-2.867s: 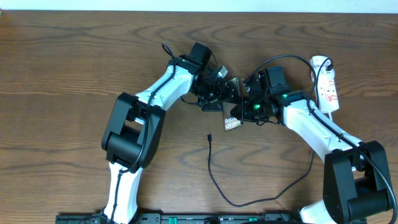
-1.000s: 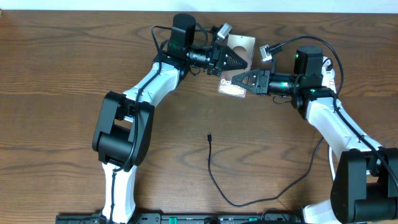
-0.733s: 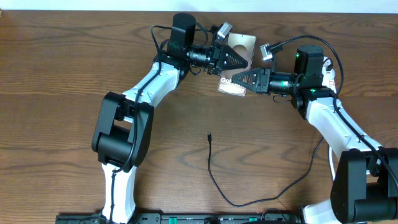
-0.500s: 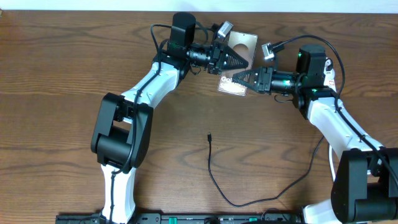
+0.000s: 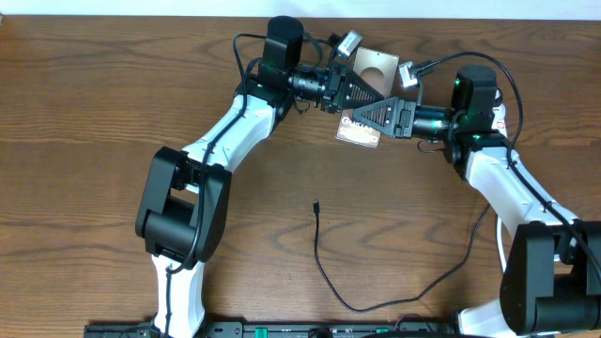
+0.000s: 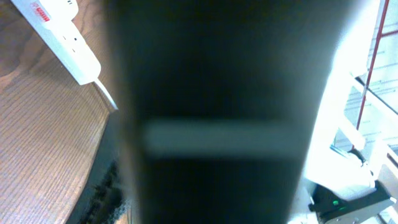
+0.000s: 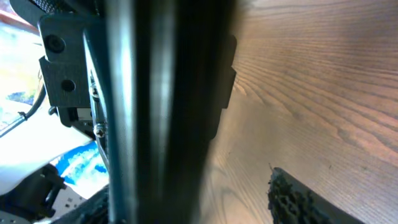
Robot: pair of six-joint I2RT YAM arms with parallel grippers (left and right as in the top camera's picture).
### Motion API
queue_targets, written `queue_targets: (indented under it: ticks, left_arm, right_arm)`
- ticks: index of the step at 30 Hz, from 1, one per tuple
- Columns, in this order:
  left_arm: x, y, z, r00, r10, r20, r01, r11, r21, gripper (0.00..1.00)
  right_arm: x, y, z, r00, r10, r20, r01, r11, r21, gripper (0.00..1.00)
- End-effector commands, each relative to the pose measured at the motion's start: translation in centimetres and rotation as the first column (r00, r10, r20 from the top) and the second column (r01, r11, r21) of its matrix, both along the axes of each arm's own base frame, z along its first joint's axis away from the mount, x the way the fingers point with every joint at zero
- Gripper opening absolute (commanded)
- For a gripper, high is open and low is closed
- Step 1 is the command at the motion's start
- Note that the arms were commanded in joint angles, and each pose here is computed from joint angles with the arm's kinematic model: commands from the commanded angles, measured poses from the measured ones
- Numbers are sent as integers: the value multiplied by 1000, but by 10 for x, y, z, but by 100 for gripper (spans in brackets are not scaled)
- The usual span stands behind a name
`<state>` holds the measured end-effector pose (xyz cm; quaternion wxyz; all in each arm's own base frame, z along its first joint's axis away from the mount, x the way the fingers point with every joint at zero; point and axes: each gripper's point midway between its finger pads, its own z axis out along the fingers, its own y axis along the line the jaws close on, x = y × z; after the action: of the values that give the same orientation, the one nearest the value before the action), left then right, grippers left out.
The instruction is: Plug charger to phone and switch on socket
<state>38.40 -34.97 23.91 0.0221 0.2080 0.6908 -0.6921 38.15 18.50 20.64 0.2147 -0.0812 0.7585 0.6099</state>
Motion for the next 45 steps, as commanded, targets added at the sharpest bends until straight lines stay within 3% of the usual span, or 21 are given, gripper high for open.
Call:
queue_targets:
  ticks: [1, 6, 17, 22, 26, 29, 30, 35, 36, 38, 39, 45]
  left_arm:
    - [-25, -3, 35, 988, -93, 127, 101, 993, -60, 7]
    - [-4, 0, 26, 993, 10, 115, -6, 999, -36, 7]
    - [51, 32, -12, 955, 295, -7, -292, 948, 130, 7]
    - [63, 59, -25, 934, 351, -68, -334, 924, 186, 8]
    - [65, 79, -39, 907, 391, -159, -346, 905, 249, 7]
    - [63, 93, -49, 884, 412, -222, -341, 892, 297, 7]
    - [61, 97, -52, 883, 410, -229, -336, 892, 303, 7]
    - [47, 108, -56, 896, 364, -253, -286, 911, 297, 7]
    - [46, 110, -57, 896, 361, -257, -282, 912, 299, 7]
    - [44, 112, -59, 895, 361, -263, -277, 911, 305, 7]
    - [43, 113, -60, 895, 360, -264, -276, 911, 308, 7]
    - [40, 114, -62, 892, 359, -273, -269, 910, 315, 8]
  right_arm:
    - [4, -10, 1, 1000, -4, 15, 3, 1000, 11, 70]
    - [-10, -9, 13, 995, 85, 43, -88, 994, 66, 77]
    - [-19, -9, -6, 996, 88, 1, -88, 996, 32, 77]
    - [-29, -9, -50, 995, 31, -100, -43, 991, -125, 79]
    - [-46, -8, -92, 980, -23, -199, -45, 943, -329, 81]
    - [-63, -2, -112, 971, -14, -237, -94, 896, -435, 93]
    - [-69, 2, -115, 969, -3, -248, -114, 883, -455, 99]
    - [-103, 36, -122, 952, 110, -285, -242, 841, -483, 99]
    - [-109, 41, -125, 950, 124, -286, -259, 826, -501, 95]
    - [-118, 48, -133, 947, 121, -299, -275, 785, -554, 73]
    - [-123, 50, -140, 944, 94, -316, -274, 757, -593, 67]
    - [-158, 48, -172, 937, -98, -335, -242, 512, -824, 55]
